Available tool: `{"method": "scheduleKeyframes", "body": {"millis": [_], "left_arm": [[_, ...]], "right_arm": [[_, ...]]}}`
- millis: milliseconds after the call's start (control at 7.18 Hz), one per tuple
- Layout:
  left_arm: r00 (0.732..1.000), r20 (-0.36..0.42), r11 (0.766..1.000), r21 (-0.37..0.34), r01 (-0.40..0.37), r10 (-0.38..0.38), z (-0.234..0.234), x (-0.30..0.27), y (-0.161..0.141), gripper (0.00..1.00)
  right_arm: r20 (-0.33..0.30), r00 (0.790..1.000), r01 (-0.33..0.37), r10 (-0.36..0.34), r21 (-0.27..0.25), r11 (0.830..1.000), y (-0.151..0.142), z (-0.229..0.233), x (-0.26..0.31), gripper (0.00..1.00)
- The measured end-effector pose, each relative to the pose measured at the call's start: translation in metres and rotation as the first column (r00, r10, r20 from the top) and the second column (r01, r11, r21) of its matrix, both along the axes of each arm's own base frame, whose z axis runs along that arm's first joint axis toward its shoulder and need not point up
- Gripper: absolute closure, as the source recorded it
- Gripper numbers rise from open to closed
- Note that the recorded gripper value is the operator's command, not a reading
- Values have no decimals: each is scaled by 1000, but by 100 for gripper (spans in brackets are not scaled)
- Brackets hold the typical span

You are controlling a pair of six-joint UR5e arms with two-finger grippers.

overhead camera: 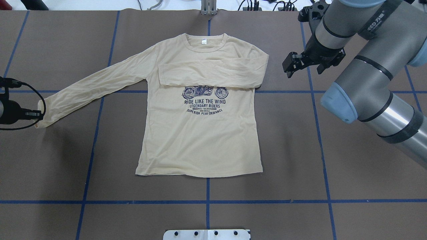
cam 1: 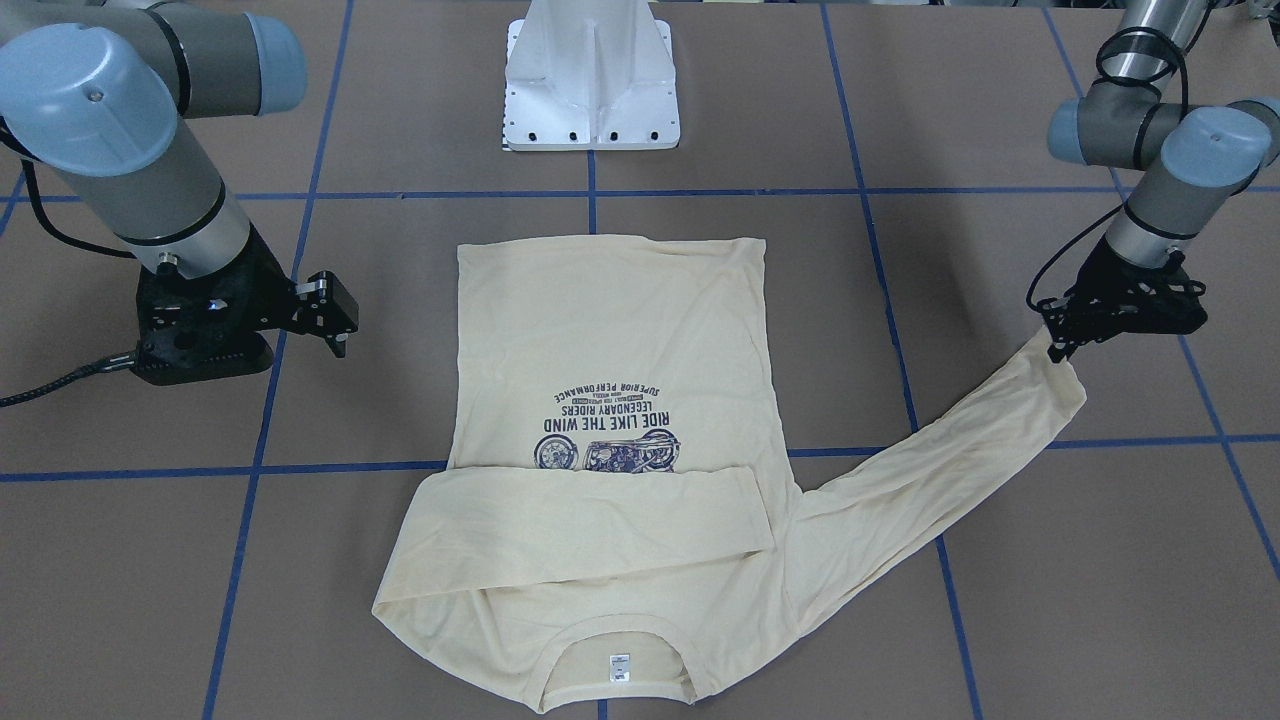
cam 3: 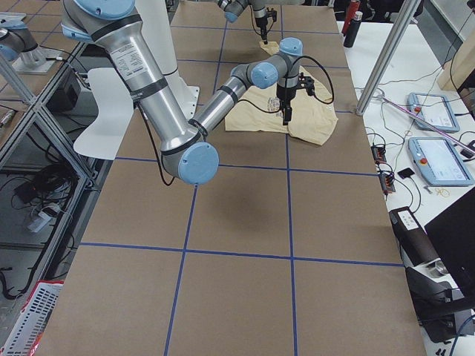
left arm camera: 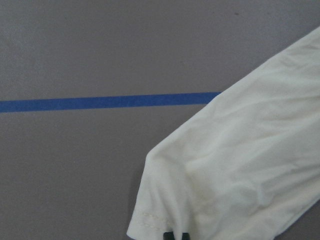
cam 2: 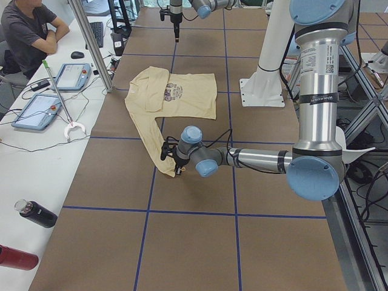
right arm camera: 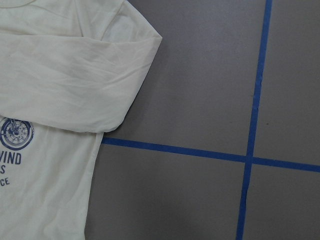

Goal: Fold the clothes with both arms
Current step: 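Lower the left gripper to the cuff of the other sleeve and grasp it, then fold the sleeve with the left gripper across the shirt toward the right gripper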

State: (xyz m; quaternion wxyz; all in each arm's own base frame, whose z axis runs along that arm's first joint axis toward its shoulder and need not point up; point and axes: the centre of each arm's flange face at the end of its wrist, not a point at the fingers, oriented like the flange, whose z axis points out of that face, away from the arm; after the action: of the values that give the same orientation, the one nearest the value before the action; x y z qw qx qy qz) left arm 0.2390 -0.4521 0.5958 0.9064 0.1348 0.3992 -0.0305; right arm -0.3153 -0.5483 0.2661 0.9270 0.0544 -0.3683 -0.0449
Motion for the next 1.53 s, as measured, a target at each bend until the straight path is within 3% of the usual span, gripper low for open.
{"method": "scheduleKeyframes", "body": {"millis": [279, 696, 836, 1253, 1532], "left_arm": [[1000, -24, 999, -41, -21, 20, -50, 3, -17, 100], [995, -96, 996, -91, -11, 3, -196, 12, -111, 100], [992, -129, 995, -98, -17, 4, -238, 11, -129, 100], [945, -328, 987, -150, -51, -1, -370, 3, -157, 100], [918, -397, 983, -173, -63, -11, -456, 34, -178, 100]], "right_arm": [[-6, 1000, -4, 4, -9, 1000, 0, 5, 5, 0], [-45, 998, -38, 36, -58, 998, 3, 49, 36, 0], [-59, 998, -39, 35, -66, 997, 3, 64, 47, 0], [-99, 995, -9, 4, -49, 999, -1, 103, 86, 0], [-115, 993, 2, -7, -43, 999, -3, 119, 104, 0]]}}
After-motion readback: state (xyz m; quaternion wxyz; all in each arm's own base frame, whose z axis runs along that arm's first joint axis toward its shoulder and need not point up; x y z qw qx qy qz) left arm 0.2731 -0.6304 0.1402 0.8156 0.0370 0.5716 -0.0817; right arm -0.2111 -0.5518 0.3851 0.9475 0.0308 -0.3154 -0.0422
